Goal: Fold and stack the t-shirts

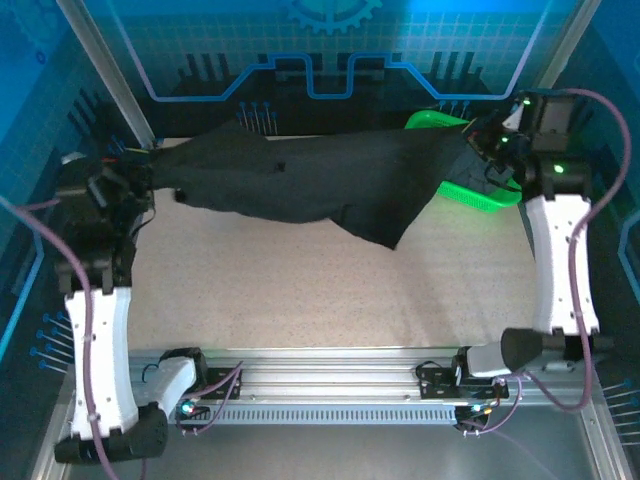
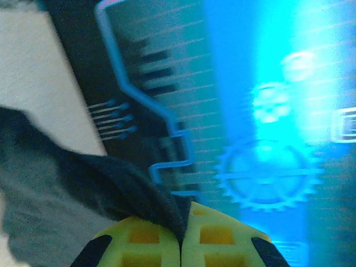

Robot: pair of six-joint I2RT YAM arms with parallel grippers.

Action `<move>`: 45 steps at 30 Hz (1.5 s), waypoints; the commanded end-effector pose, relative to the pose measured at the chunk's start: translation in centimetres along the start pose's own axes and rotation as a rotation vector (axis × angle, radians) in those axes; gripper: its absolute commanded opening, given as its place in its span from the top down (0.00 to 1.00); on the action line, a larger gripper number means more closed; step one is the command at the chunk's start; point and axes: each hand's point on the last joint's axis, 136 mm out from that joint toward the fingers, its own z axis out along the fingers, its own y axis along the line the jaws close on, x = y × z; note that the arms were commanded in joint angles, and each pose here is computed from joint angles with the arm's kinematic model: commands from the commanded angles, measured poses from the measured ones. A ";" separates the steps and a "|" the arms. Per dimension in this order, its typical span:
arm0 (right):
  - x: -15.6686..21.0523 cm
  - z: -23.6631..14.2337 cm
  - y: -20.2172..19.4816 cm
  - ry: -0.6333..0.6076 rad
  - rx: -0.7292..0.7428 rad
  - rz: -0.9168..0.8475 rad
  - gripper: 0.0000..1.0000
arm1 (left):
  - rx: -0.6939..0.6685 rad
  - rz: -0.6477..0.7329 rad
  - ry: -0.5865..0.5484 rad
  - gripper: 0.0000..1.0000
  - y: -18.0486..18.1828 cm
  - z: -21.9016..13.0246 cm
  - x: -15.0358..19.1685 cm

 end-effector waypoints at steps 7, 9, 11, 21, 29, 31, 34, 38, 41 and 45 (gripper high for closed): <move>-4.0 -5.6 7.4 -0.166 -0.296 0.028 1.00 | 0.193 -0.033 -0.178 1.00 -7.2 -4.6 -4.1; -3.9 -5.3 7.9 -0.151 -0.319 0.027 1.00 | 0.190 -0.020 -0.183 1.00 -7.5 -4.4 -4.3; -3.4 -4.1 8.4 -0.125 -0.341 0.021 1.00 | 0.168 -0.019 -0.155 1.00 -7.1 -3.0 -3.9; 0.0 9.5 12.6 0.120 -0.356 -0.046 1.00 | -0.043 -0.055 0.194 1.00 -1.3 12.9 0.0; -3.0 13.5 15.7 0.086 -0.445 0.003 1.00 | 0.077 -0.033 0.193 1.00 -6.3 17.5 -3.3; -4.4 12.8 15.7 0.055 -0.463 0.022 1.00 | 0.150 -0.021 0.175 1.00 -9.4 16.5 -4.7; -6.2 10.7 15.4 0.002 -0.457 0.010 1.00 | 0.219 -0.005 0.150 1.00 -12.9 13.6 -6.0; -7.9 7.7 13.7 -0.045 -0.421 0.016 1.00 | 0.214 0.009 0.102 1.00 -13.6 8.6 -6.3; -6.7 6.7 10.7 -0.034 -0.343 0.023 1.00 | 0.094 -0.032 0.081 1.00 -8.8 5.6 -4.8; -0.9 7.4 4.3 0.067 -0.188 0.063 1.00 | -0.195 -0.196 0.071 1.00 6.1 3.6 -1.3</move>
